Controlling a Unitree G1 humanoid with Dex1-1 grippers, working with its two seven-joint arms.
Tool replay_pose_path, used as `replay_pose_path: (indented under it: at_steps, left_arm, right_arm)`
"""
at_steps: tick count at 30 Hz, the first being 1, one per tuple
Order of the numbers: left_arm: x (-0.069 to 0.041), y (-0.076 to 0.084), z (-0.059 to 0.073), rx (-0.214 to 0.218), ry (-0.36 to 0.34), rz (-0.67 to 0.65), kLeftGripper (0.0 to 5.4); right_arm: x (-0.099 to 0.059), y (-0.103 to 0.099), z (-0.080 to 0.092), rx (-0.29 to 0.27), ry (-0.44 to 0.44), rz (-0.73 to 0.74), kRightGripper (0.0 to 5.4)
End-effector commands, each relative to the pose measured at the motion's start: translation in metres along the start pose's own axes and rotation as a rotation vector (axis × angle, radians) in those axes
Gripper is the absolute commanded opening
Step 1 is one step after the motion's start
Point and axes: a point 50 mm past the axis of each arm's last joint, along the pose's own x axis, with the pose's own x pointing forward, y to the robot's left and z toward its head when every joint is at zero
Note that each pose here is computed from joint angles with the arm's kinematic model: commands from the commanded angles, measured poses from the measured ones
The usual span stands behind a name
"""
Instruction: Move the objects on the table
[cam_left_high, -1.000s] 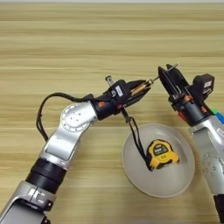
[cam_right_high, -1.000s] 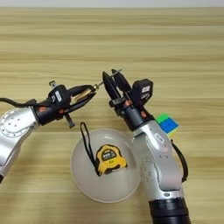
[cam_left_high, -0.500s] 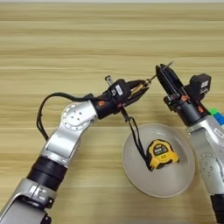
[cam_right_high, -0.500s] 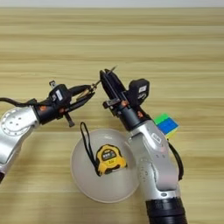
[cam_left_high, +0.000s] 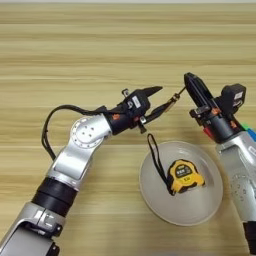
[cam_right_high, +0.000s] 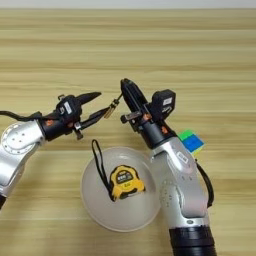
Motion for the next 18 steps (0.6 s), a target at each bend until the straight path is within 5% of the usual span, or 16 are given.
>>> replay_pose_path:
  at_steps: [1,10,18]
  left_arm:
    - [-0.001,0.004,-0.001,0.025,0.009,0.005,2.68]
    - [-0.008,0.013,-0.008,0.016,0.033,0.075,3.64]
    - [-0.01,0.018,-0.009,0.016,0.034,0.11,4.35]
  right_arm:
    - [0.002,-0.001,0.002,-0.006,-0.001,0.002,0.09]
    - [0.0,-0.015,0.01,0.053,0.046,0.003,0.09]
    - [-0.012,-0.014,0.005,0.019,0.211,0.107,0.09]
